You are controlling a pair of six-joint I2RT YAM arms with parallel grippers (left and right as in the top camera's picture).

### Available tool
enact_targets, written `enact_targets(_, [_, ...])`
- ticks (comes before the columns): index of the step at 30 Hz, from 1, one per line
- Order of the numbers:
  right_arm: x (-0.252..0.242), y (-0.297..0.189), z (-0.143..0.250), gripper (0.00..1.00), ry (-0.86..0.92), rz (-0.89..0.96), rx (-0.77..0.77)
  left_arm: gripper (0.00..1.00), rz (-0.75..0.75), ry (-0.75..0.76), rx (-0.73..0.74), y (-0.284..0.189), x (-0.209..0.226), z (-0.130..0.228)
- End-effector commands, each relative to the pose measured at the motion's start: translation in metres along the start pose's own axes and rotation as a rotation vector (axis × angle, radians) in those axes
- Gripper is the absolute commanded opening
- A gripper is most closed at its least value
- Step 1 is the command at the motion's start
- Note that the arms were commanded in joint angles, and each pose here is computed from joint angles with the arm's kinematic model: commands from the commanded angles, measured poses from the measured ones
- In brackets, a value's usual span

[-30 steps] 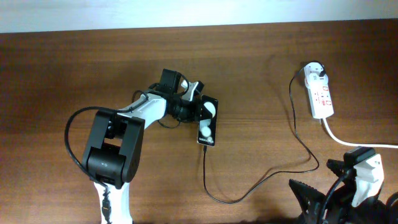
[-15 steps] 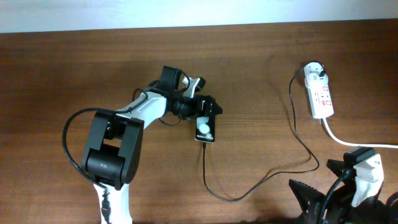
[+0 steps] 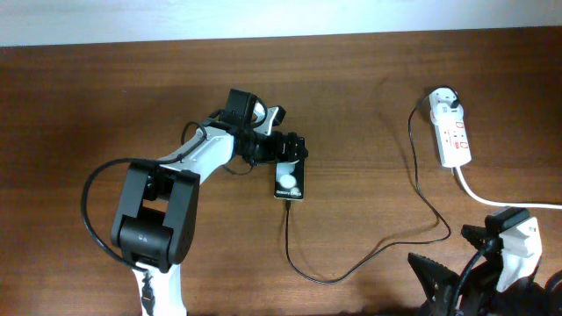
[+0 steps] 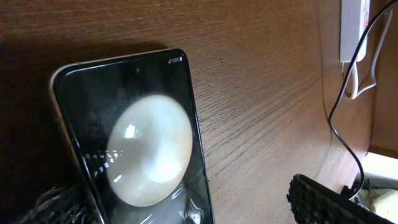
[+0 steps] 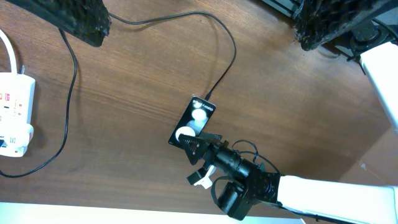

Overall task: Plug charger to phone and switch on socket
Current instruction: 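Lower the phone flat onto the table with the left gripper, then open the left gripper and retract the left arm away from the phone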

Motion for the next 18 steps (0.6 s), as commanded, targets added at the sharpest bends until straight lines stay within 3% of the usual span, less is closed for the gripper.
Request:
enact_targets(1, [-0.001,0.002,0.000,0.99,0.008,0.015,-0.001,0.99,-0.172,-0.055,0.073,0.013,0.030,0.022])
enact_targets(6, [-0.001,0.002,0.000,0.99,0.009,0.015,-0.001,0.99,-0.295,-0.065,0.096,0.010,0.040,0.026])
enact_targets(12, [-0.001,0.002,0.000,0.99,0.008,0.015,-0.001,0.99,-0.341,-0.107,0.174,0.007,0.042,0.039])
enact_targets(18, [-0.001,0.002,0.000,0.99,0.009,0.015,-0.001,0.99,-0.573,-0.183,0.304,-0.016,0.067,0.062])
Point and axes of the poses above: each gripper's point midway between its finger pads, its own y axis out along the fingers, its own x axis along the line the jaws close on, z = x × y, the point moved 9 cm from there along -y, back along the fingers, and after that the axes turned 11 degrees about y, right-handed, at the moved point
